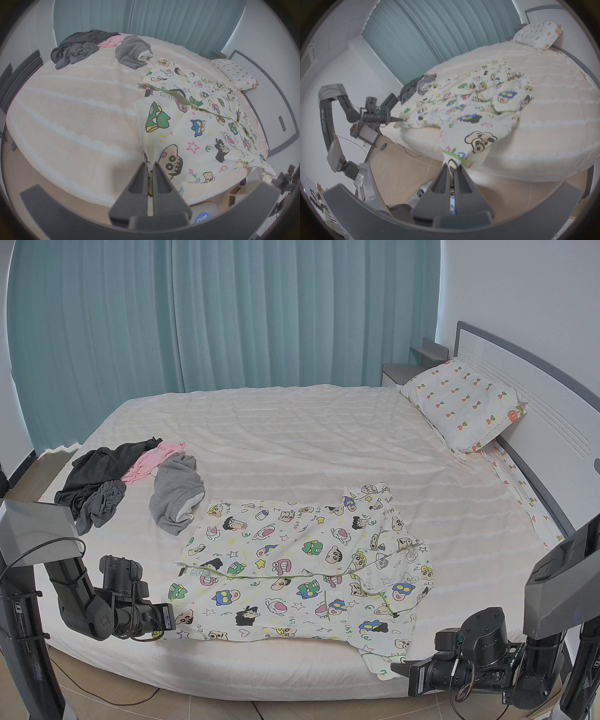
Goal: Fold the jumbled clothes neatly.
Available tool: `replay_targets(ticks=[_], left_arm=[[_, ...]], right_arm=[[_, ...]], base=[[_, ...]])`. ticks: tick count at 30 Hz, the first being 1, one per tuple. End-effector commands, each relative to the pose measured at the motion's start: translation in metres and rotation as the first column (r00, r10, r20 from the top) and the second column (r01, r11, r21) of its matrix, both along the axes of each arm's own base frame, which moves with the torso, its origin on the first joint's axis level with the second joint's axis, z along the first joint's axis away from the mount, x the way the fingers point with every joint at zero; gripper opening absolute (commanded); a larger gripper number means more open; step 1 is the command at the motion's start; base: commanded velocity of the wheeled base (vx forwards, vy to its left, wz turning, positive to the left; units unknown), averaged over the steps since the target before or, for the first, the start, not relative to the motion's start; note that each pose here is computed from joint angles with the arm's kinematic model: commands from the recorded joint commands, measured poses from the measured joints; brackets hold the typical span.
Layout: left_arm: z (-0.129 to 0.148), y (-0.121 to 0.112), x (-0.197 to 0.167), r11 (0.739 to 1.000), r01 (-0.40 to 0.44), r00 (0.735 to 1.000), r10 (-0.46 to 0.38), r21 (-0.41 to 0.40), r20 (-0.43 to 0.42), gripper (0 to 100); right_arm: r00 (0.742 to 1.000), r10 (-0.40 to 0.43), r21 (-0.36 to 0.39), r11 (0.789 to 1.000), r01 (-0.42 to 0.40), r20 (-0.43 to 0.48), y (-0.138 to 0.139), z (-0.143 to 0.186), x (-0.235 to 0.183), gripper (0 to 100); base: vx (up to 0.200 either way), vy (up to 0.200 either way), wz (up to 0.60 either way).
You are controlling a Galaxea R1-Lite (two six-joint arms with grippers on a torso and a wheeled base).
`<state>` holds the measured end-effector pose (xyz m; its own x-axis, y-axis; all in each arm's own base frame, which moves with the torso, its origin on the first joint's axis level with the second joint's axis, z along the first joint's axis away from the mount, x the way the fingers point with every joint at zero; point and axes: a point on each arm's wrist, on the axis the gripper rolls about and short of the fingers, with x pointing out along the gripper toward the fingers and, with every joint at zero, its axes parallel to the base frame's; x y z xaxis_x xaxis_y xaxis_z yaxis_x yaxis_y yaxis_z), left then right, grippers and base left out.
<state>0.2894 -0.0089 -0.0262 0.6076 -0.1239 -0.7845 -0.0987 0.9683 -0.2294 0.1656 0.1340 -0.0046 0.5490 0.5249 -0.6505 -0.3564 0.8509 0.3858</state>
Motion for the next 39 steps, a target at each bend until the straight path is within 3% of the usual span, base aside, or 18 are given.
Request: replay_targets(ticks=[1,12,16,17,21,26,39], left_arm=[[0.005,0.005,0.000,1.000,-0.014,1.000,0.014,0.000,0.013,0],[0.004,0.004,-0.005,1.000,-0.005,0.999,0.005,-0.002,-0.044,0],[0.010,0.004,0.000,1.000,-0.012,1.000,0.012,-0.008,-0.011,0],[0.017,0.004,0.008,0.999,-0.039,0.999,0.040,-0.026,0.024,0],[0.031,0.003,0.023,0.987,-0.125,0.989,0.132,-0.102,0.066,0],[0.039,0.002,0.031,0.982,-0.144,0.988,0.150,-0.124,0.043,0],[0.050,-0.015,0.079,0.952,-0.213,0.975,0.222,-0.222,0.017,0]], right_arm=[[1.000,0.008,-0.018,1.000,-0.008,-0.019,-0.005,0.006,-0.007,0],[0.996,0.035,-0.063,0.997,-0.040,-0.086,-0.006,0.003,-0.016,0],[1.000,0.026,-0.011,1.000,-0.027,-0.016,-0.005,0.013,-0.010,0],[0.999,-0.002,0.028,1.000,0.000,0.050,-0.007,0.021,-0.002,0],[0.991,-0.038,0.047,0.998,0.032,0.129,-0.014,0.029,0.011,0],[0.974,-0.101,0.096,0.992,0.083,0.203,-0.016,0.039,0.034,0],[0.963,-0.151,0.078,0.987,0.137,0.224,-0.016,0.035,0.095,0]], base=[[0.000,0.000,0.00],[0.000,0.000,0.00],[0.000,0.000,0.00],[0.000,0.000,0.00],[0.000,0.000,0.00],[0.000,0.000,0.00],[0.000,0.000,0.00]])
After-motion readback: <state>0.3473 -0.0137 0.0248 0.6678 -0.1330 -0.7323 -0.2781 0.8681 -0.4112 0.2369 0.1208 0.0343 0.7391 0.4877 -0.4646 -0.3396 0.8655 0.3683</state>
